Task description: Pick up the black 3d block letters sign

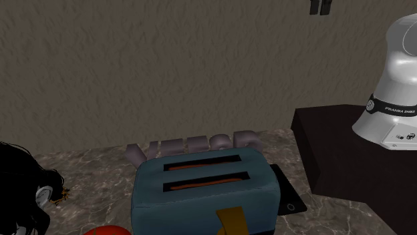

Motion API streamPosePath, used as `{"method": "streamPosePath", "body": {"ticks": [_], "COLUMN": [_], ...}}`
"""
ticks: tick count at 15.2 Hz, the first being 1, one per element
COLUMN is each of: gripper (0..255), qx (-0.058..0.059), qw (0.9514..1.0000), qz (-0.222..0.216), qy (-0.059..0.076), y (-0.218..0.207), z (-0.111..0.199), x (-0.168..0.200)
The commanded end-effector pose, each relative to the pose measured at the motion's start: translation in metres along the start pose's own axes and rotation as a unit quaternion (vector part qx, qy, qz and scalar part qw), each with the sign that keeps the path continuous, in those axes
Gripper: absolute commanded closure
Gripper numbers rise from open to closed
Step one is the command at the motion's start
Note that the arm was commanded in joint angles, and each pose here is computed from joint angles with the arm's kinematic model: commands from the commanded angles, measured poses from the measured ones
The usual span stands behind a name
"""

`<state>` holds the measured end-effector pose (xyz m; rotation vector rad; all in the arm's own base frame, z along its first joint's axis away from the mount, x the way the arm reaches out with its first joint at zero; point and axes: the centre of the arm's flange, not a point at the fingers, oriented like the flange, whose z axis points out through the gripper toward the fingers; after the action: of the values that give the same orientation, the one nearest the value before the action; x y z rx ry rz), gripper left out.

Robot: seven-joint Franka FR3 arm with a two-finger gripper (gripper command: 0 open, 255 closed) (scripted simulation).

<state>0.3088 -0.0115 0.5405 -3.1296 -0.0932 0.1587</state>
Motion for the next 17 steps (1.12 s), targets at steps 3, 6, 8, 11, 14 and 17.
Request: {"method": "streamPosePath", "body": {"ticks": [3, 6, 8, 11, 14, 17], "gripper": [0, 0, 0, 0, 0, 0], "qx": [-0.001, -0.003, -0.004, -0.005, -0.007, -0.008], "qw": [1.0, 0.9999, 0.9999, 0.9998, 0.9996, 0.9995], "qz": [-0.003, -0.008, -0.012, -0.017, -0.022, -0.027], "qy": [0.002, 0.005, 0.007, 0.011, 0.014, 0.017], "y": [-0.008, -0.021, -0.03, -0.043, -0.056, -0.07], "z": [0.017, 0.043, 0.06, 0.085, 0.11, 0.135], "x": [0.018, 0.044, 0.062, 0.089, 0.115, 0.142]}}
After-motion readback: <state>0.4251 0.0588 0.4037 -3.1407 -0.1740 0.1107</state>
